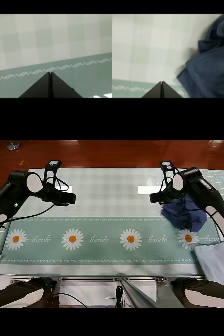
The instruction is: Fold the shirts.
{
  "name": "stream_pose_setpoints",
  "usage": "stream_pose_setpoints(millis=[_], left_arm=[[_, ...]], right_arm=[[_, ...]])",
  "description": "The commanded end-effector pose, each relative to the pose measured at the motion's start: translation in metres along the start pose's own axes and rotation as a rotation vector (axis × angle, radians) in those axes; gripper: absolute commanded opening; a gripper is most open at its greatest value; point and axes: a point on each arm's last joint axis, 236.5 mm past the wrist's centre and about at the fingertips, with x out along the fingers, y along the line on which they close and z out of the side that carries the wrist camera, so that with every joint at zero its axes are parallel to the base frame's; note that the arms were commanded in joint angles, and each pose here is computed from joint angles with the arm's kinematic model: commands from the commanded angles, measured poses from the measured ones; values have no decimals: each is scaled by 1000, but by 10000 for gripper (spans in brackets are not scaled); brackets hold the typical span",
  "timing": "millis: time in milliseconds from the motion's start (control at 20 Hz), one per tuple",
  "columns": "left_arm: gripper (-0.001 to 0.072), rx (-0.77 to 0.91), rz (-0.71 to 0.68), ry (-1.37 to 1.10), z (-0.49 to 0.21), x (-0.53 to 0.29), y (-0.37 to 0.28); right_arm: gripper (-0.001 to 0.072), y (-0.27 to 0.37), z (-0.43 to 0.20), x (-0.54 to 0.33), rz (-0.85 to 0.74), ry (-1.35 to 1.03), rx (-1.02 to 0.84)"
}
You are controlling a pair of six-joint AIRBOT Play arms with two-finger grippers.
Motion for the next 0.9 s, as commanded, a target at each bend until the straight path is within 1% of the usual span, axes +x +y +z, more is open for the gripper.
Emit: stream_pose_setpoints(millis=[0, 50, 100, 150, 250, 300, 350, 400, 450, 550, 600, 750, 850], left_arm=[[22, 18, 29, -124, 32, 7, 9], [87, 25, 41, -146, 38, 9, 13], [395, 38, 57, -168, 43, 12, 17], [709, 50, 74, -180, 47, 15, 21], [705, 76, 119, -172, 47, 18, 33], [705, 68, 127, -164, 46, 18, 38], [705, 56, 131, -156, 44, 17, 43], [704, 46, 137, -148, 42, 17, 47], [704, 38, 141, -149, 43, 17, 52], [704, 32, 139, -149, 43, 17, 53], [704, 29, 139, -148, 43, 17, 53], [704, -4, 128, -145, 41, 19, 51], [705, -19, 109, -138, 40, 22, 47]], right_arm=[[29, -19, 42, -3, -85, -174, -67], [179, -24, 49, -5, -111, -203, -80], [526, -33, 57, -7, -140, -234, -80], [637, -48, 61, -9, -185, -253, -69], [637, -102, 53, -13, -314, -221, 23], [636, -135, 40, -13, -367, -184, 126], [633, -167, 24, -11, -388, -146, 248], [631, -189, 11, -7, -374, -117, 349], [631, -203, -2, -2, -328, -87, 456], [630, -211, -26, 13, -202, -15, 598], [630, -210, -41, 23, -158, 33, 631], [629, -204, -103, 56, -134, 229, 662], [618, -189, -128, 72, -103, 325, 653]])
